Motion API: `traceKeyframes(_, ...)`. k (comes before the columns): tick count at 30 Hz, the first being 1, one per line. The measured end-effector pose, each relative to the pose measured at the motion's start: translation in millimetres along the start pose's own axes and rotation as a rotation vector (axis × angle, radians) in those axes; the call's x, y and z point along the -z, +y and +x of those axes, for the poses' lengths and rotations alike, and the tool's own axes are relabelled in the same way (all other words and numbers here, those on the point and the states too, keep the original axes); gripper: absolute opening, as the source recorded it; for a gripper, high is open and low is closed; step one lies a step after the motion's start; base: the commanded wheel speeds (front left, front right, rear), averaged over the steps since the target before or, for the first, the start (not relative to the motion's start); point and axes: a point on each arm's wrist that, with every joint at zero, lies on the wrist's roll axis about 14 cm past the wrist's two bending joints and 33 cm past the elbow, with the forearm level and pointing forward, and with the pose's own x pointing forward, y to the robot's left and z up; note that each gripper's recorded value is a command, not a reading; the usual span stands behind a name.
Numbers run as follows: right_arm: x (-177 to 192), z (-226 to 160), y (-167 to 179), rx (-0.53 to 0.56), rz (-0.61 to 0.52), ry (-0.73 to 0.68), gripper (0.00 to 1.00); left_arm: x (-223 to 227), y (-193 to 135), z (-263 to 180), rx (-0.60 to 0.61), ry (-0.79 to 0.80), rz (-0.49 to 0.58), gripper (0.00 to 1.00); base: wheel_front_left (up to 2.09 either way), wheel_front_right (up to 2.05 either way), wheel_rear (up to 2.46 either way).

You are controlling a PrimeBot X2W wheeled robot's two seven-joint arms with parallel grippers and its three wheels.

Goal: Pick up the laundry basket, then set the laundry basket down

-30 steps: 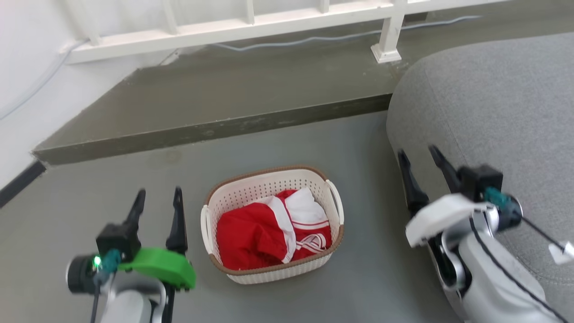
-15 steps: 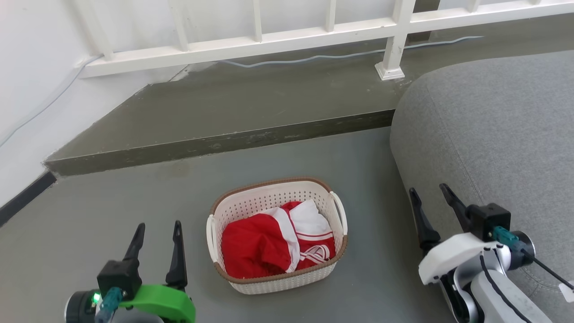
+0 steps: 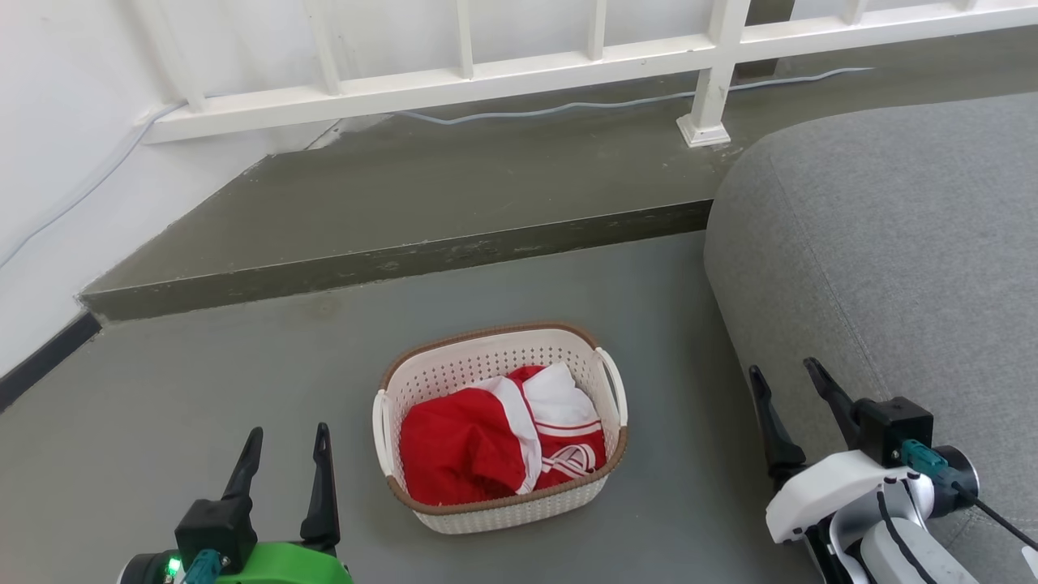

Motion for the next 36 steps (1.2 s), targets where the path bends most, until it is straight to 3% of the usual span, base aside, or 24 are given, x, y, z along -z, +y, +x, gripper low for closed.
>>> traceKeyframes(28,1.4,-10.6,-4.9,0.028,-0.003,-0.005,1.00,2.3,-0.9,-8.9,-0.004,0.007,-0.004,1.00,0.00,0.00,0.00)
traceKeyframes(29,0.8,-10.4,-5.3,0.029,-0.003,-0.006,0.00,2.2,-0.8,-9.0,-0.004,0.007,-0.003,0.00,0.00,0.00,0.00)
traceKeyframes(36,22.6,-20.3,-1.0,0.035,0.020,0.060,0.00,18.7,-0.1,-14.2,-0.012,0.062,-0.009,0.00,0.00,0.00,0.00)
